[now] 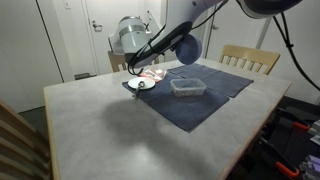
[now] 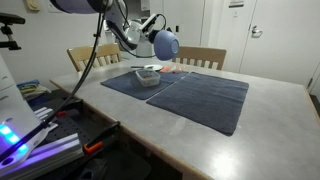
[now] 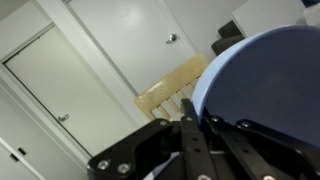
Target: Pour the things in the bowl into the lunch box
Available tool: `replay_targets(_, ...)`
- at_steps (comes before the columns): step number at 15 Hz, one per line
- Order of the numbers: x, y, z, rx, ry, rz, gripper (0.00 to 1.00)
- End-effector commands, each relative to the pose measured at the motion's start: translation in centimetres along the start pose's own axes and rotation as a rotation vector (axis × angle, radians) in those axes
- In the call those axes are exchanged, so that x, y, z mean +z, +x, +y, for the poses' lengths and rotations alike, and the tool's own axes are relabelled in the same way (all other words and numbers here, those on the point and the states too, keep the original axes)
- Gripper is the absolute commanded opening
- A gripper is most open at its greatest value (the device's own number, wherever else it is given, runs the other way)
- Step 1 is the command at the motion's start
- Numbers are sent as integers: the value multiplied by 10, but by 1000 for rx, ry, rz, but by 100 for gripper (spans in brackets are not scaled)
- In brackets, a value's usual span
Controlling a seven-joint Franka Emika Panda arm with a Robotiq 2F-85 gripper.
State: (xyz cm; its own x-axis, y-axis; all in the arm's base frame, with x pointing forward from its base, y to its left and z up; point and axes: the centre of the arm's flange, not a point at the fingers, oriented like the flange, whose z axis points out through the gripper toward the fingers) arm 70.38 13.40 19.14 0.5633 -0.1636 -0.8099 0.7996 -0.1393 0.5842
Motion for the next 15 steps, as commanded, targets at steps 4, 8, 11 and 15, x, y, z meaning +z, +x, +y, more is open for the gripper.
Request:
replay_targets(4, 40, -20, 1, 61, -56, 287, 1)
replay_targets(8, 15, 10, 23, 69, -36, 259, 5)
replay_targets(11, 13, 8, 21, 65, -39, 264, 1)
replay_targets(15, 32, 6, 16, 52, -18, 325, 1)
